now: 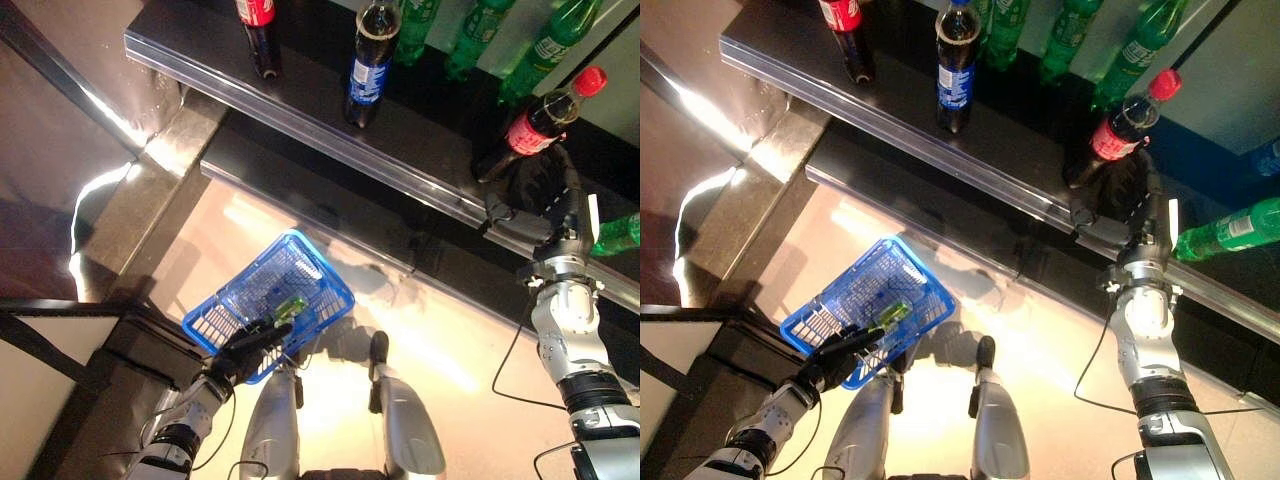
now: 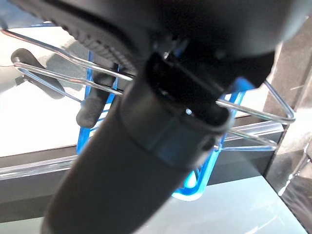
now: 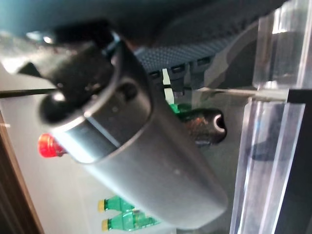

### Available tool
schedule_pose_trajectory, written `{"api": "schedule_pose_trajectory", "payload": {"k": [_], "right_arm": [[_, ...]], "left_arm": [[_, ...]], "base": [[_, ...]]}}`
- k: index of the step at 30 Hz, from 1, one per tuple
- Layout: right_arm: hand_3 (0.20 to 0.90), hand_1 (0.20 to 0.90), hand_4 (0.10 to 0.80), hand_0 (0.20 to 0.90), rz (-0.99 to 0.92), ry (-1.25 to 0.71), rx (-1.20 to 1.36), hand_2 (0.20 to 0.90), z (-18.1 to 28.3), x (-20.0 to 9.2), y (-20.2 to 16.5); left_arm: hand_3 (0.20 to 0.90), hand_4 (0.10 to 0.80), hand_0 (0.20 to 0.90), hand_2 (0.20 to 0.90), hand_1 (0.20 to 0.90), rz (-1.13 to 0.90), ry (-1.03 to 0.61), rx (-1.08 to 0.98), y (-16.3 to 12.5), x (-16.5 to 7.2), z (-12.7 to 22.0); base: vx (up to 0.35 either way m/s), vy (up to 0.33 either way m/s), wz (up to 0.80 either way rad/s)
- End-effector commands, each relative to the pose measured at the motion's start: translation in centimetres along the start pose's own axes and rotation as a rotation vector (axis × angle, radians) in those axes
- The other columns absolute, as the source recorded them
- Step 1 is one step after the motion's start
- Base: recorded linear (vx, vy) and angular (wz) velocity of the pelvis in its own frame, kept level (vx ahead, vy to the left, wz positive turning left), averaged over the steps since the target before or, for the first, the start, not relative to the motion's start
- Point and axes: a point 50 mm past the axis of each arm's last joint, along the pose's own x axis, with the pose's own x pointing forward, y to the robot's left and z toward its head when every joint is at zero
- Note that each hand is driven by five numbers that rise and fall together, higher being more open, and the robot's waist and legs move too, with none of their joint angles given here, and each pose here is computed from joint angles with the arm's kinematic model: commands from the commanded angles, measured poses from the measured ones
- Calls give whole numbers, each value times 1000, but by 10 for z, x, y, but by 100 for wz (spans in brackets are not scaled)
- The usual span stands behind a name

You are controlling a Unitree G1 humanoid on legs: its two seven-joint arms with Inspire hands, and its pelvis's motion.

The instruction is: Pick up the drink and place into the basket.

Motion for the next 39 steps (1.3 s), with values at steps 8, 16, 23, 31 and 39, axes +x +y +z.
{"api": "schedule_pose_trajectory", "payload": {"k": [8,16,23,31,39], "right_arm": [[900,900,800,900,-42,-133,-46,900,48,27,-35],[900,900,800,900,-126,-36,-49,900,36,29,-53],[900,900,800,900,-195,35,-71,900,28,31,-65],[900,900,800,900,-243,54,-64,900,26,37,-68],[900,900,800,900,-242,34,-42,900,35,49,-62]], "left_arm": [[200,100,300,300,300,15,221,48,45,-57,-47],[200,100,300,300,300,42,290,67,55,-69,-53],[200,100,300,300,300,52,321,85,60,-74,-52],[200,100,300,300,300,45,320,102,61,-71,-45],[200,100,300,300,300,21,290,125,56,-62,-30]], "base": [[110,-26,3],[89,-19,3],[40,-23,6],[-11,-10,3],[-62,-24,2]]}}
